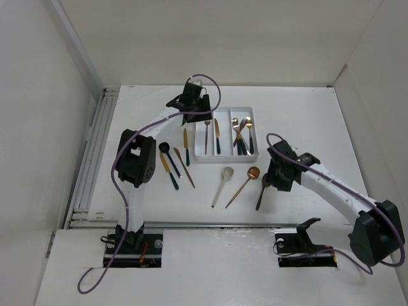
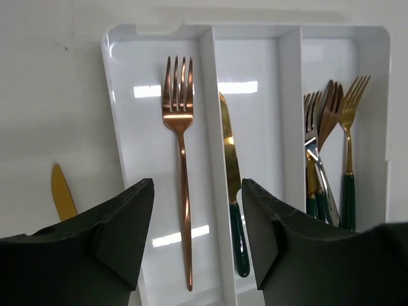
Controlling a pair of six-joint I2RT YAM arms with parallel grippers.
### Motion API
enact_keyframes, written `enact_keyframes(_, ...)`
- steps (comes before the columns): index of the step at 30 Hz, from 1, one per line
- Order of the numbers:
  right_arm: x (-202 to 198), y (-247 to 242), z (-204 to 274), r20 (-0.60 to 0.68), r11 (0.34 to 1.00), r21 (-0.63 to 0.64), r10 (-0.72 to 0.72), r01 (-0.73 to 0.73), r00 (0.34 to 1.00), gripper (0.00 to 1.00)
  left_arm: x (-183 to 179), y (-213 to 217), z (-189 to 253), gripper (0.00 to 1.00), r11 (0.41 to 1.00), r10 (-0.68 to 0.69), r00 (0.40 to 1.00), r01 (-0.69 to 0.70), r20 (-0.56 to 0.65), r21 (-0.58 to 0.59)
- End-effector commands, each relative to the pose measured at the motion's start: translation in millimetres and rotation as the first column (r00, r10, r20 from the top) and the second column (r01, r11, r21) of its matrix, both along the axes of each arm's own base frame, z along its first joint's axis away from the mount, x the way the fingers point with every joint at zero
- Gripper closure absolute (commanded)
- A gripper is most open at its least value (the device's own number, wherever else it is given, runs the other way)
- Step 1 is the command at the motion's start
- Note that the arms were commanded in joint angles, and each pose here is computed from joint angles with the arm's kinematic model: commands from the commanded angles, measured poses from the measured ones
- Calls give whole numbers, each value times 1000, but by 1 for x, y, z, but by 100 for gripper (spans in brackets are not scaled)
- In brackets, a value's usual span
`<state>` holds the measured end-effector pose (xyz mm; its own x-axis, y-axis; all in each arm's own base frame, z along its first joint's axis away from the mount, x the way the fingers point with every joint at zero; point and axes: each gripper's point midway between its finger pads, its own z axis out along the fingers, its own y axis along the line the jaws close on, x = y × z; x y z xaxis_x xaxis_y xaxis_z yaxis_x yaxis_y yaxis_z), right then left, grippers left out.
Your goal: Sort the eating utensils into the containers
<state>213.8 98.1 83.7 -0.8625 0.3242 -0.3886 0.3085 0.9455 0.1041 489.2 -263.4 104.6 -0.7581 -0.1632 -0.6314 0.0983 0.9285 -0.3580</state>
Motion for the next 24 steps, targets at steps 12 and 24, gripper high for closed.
enact_keyframes(12,-14,42,-50,-67,996,94,12,-6,998,53,10,83,139,44,976,102,969,-142,227,168)
enact_keyframes(24,-4,36,-65,-128,998,-30,-51,47,991,59,-11,129,137,44,961,216,963,-239,162,139)
